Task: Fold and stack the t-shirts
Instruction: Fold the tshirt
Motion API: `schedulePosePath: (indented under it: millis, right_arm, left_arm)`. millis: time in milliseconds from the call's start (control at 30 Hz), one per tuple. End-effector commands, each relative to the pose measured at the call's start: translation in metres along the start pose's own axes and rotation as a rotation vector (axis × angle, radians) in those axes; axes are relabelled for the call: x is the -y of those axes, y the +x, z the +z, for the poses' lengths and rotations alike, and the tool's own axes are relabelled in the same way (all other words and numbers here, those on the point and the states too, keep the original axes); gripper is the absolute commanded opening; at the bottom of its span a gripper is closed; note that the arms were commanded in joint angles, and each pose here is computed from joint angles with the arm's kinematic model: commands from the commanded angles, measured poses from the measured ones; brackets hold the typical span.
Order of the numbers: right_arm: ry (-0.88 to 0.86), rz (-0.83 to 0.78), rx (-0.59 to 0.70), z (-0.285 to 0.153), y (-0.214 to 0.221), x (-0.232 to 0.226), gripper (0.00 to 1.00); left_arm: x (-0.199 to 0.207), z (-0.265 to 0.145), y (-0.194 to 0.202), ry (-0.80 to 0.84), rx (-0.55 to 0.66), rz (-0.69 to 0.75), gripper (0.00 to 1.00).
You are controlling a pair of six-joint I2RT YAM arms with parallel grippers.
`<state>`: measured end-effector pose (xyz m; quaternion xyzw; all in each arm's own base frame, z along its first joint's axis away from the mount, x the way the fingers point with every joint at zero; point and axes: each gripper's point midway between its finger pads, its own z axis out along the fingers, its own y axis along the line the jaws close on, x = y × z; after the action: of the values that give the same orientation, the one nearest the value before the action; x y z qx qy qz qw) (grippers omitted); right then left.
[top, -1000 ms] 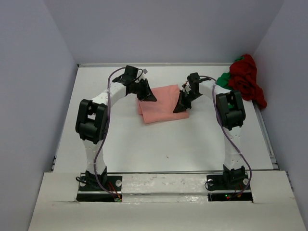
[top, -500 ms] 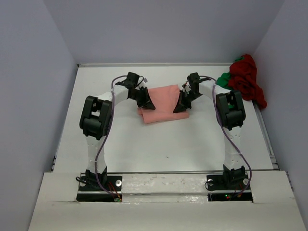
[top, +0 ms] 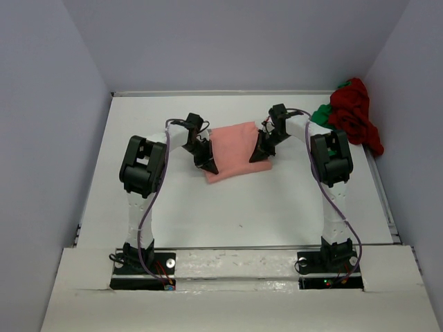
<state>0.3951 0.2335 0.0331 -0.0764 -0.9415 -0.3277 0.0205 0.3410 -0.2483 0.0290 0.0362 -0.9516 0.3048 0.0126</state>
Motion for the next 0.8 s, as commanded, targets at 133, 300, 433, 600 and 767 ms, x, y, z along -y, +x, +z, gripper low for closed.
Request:
schedulePosePath:
  millis: [133,300,433,600,767]
  right_arm:
    - [0.058,-0.009,0.017,-0.001,-0.007,0.009,0.0]
    - [0.057,-0.01,0.019,-0.002,-0.008,0.008,0.0]
    - [0.054,-0.02,0.029,-0.006,-0.01,0.003,0.0]
    - [0.018,-0.044,0.046,-0.023,-0.018,-0.019,0.0]
    - [-0.035,-0.107,0.119,-0.069,-0.032,-0.069,0.0]
  left_arm:
    - [-0.039,-0.039,0.027,-0.266,-0.02,-0.003,0.0]
    - [-0.058,-0.052,0.018,-0.318,0.038,-0.042,0.0]
    - [-0.035,-0.083,-0.015,-0.279,0.197,-0.015,0.0]
    - [0.007,-0.116,-0.047,-0.207,0.323,0.041,0.0]
    - [0.024,-0.131,-0.058,-0.183,0.364,0.046,0.0]
